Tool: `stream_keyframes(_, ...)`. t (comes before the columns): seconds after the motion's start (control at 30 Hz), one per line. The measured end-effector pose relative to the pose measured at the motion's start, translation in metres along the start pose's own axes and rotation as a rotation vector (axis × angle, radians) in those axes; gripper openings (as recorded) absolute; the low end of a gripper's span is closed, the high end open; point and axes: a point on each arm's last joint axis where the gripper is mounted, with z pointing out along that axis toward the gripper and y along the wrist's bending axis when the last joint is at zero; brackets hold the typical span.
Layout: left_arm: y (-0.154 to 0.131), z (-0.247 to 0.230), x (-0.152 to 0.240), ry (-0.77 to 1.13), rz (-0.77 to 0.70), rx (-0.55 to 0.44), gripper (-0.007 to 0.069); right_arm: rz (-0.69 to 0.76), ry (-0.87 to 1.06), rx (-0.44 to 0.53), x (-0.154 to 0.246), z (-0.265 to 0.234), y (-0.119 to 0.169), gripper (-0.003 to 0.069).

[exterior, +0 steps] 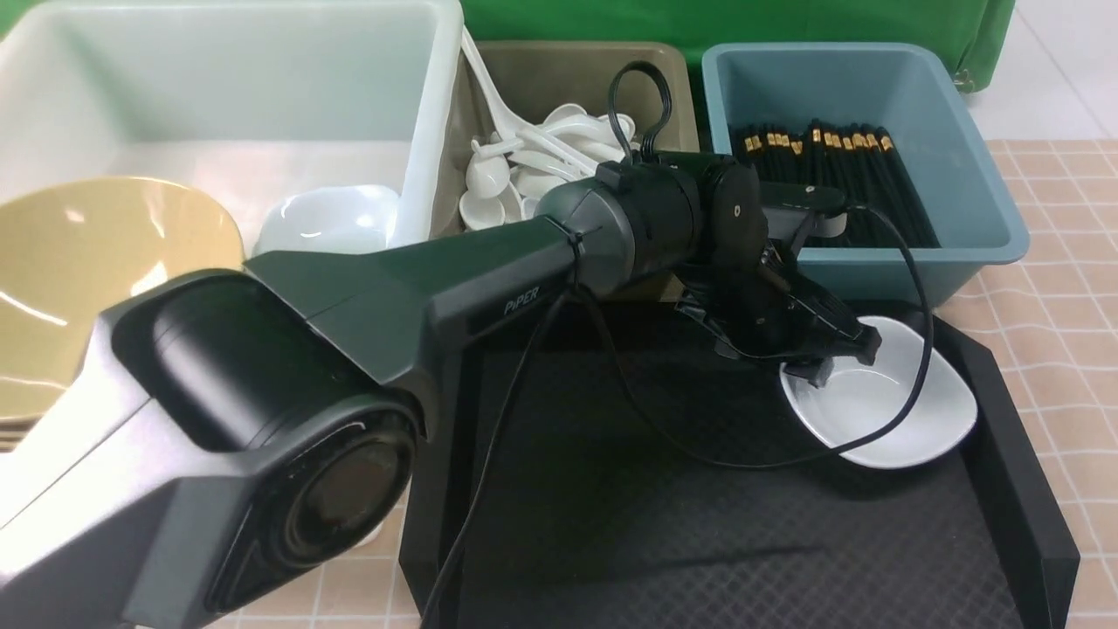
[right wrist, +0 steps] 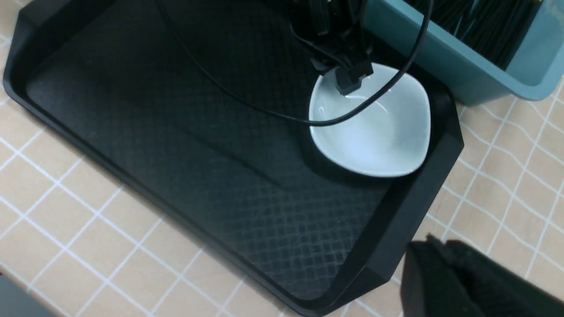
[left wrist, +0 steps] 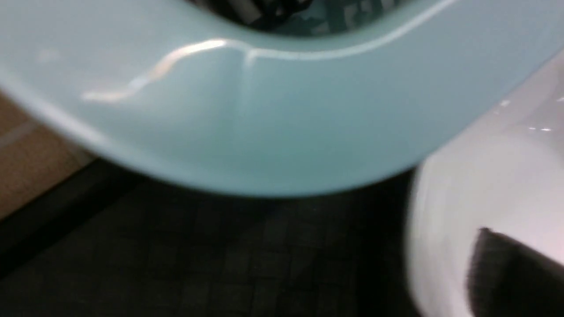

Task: On brown table put chopsticks spoon bowls plates into blue grey white boxes.
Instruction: 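Grasp the small white bowl on the black tray by its rim with the left gripper, then place the white bowl into the white bin with the other dishes with the left gripper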

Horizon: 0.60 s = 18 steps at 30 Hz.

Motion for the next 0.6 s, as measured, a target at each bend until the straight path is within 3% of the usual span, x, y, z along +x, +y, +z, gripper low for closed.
stream_keyframes(0.1,-0.002,-0.001,-0.001,-0.002,-0.004,0.014,0.0055,0.000,-0.011,-0.003,-0.001,0.000,0.000,0.0078)
stream_keyframes(0.3,-0.007,-0.033,-0.005,0.035,0.089,0.014,0.0034,-0.001,-0.063,-0.015,-0.007,0.001,0.002,0.0078)
stream_keyframes(0.47,-0.012,-0.113,-0.023,-0.056,0.191,-0.040,0.0008,-0.039,-0.089,-0.024,-0.023,0.009,0.008,0.0072)
stream_keyframes(0.6,-0.014,-0.231,-0.032,-0.240,0.268,-0.159,0.0008,-0.143,-0.114,-0.077,-0.062,0.022,0.022,0.0050)
